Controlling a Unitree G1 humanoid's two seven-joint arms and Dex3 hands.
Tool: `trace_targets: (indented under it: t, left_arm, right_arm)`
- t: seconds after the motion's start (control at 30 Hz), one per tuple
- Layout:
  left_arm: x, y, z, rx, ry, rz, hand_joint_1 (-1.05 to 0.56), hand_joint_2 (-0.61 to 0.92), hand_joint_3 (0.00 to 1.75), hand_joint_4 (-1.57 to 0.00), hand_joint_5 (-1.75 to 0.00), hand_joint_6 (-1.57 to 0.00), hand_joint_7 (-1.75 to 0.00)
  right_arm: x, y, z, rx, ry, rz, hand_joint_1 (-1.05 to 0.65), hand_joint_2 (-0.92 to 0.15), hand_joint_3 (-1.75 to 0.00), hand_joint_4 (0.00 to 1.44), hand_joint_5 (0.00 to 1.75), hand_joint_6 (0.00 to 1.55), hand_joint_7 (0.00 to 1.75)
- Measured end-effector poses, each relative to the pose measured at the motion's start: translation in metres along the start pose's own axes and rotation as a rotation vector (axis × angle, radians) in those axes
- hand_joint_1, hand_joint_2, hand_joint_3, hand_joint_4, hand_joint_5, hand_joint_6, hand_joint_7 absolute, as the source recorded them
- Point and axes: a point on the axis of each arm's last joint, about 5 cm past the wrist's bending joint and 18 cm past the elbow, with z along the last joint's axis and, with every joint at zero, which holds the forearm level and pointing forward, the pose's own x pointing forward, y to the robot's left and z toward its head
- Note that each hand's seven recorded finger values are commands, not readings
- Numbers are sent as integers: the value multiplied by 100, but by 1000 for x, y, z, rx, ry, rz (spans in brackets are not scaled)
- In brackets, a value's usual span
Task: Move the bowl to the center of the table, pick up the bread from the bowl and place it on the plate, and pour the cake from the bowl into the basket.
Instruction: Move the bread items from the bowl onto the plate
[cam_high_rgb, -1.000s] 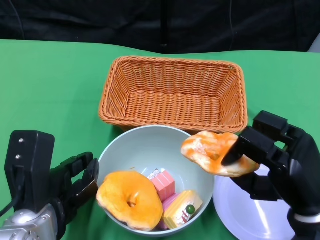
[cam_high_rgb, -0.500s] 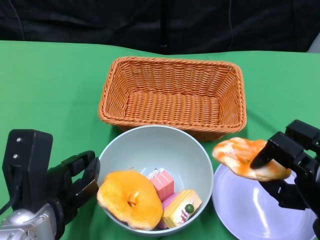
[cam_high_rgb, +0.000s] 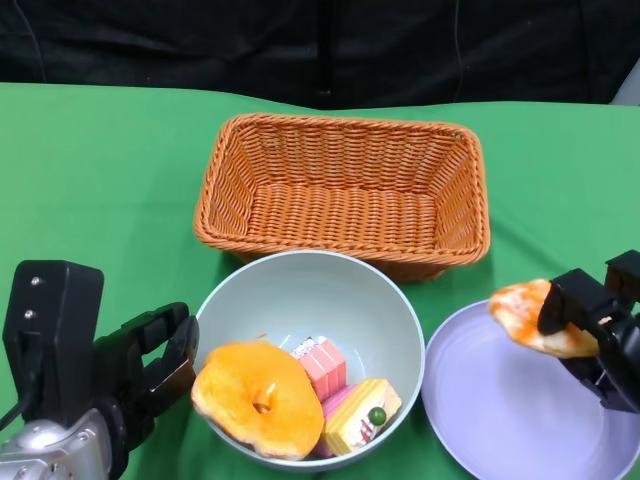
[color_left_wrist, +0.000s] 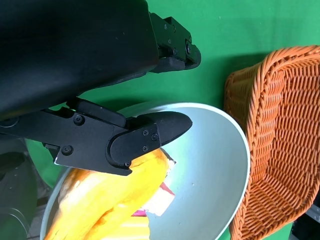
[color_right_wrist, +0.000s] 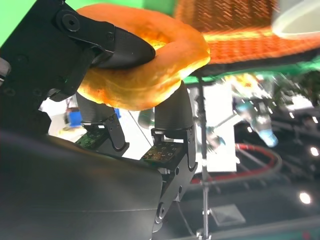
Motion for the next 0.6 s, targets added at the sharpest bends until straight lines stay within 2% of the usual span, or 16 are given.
trace_targets:
  t: [0.07,0.2,0.23,0.27,0.33,0.37,0.43,0.47,0.6]
  left_arm:
    - [0,0,0,1,0,-1,-49,92,71,0,-44,-17,0]
    - [0,0,0,3,1,-10,-49,92,71,0,-44,-18,0]
    - [0,0,0,2,1,-10,-49,92,71,0,-44,-19,-1]
    - [0,0,0,2,1,-10,-49,92,70,0,-45,-19,-1]
    - [0,1,-1,0,2,-9,-49,92,70,0,-45,-19,-1]
    - [-1,1,-1,0,2,-8,-49,92,70,0,-44,-19,-1]
    - [-1,1,-1,0,2,-8,-49,92,70,0,-44,-19,-1]
    - [-1,1,-1,0,3,-8,-49,92,70,0,-44,-19,-1]
    - [-1,1,-1,0,2,-9,-49,92,70,0,-45,-19,-1]
  right_arm:
    - [0,4,-3,-32,2,29,-17,-28,-110,90,175,68,175]
    - [3,8,-5,-64,13,74,-21,-36,-107,88,175,68,170]
    - [4,8,-5,-69,24,103,-29,-52,-79,86,156,76,123]
    - [4,8,-5,-71,39,148,-33,-66,-53,85,142,85,92]
    - [5,6,-3,-61,70,247,-36,-86,-24,74,108,87,41]
    - [6,4,-2,-47,81,293,-38,-89,-24,66,91,81,27]
    - [9,0,-1,-20,90,390,-52,-91,-25,35,64,55,6]
    - [11,-3,-1,-5,100,435,-57,-92,-26,26,58,46,3]
    - [10,-12,2,95,153,575,-74,-92,-29,7,47,27,0]
